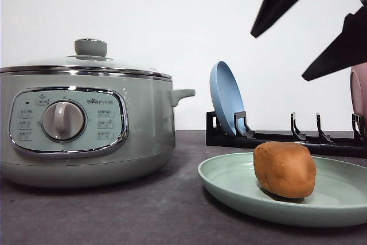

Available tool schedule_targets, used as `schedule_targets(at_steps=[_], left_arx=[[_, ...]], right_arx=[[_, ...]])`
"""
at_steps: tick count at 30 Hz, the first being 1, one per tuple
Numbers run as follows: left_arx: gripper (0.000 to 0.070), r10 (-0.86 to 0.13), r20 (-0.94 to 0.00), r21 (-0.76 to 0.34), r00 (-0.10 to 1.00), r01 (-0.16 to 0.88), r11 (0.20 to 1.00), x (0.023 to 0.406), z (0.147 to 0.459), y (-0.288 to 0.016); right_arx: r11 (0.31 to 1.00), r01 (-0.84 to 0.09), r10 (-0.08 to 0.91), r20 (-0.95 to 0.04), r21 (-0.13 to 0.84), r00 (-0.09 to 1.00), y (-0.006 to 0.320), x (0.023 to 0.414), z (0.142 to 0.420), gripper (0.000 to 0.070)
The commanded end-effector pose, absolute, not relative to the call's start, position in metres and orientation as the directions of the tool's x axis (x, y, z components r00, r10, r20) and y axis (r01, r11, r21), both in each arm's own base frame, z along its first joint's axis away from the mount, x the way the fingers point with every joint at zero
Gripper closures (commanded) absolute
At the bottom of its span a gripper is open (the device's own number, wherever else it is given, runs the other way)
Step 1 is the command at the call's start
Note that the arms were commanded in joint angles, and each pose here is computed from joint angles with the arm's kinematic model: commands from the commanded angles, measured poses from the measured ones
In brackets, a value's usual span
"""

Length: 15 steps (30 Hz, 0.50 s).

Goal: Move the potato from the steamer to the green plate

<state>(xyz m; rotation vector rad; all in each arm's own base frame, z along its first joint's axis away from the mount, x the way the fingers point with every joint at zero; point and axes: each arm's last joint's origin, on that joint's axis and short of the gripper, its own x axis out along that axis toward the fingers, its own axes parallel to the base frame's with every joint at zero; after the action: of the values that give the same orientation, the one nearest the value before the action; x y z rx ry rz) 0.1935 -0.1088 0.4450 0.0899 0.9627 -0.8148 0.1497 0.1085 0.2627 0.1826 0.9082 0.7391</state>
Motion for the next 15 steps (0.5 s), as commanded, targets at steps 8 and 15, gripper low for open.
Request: schedule_targets(at_steps=[8,15], left_arx=[[0.07,-0.59,-0.741,-0.262,0.322,0.67,0.694,0.1929,0.4512,-0.11],[0.07,-0.591,-0.739,-0.262,0.324,0.67,0.695,0.1932,0.4513,-0.11]], right_arx=[[0.731,-0.537,0.658,-0.64,0.42,0.396,0.1105,0.151,0.2673,0.07],[0.731,-0.537,0.659,-0.639,0.42,0.397,0.1105,0.151,0.2673,0.07]])
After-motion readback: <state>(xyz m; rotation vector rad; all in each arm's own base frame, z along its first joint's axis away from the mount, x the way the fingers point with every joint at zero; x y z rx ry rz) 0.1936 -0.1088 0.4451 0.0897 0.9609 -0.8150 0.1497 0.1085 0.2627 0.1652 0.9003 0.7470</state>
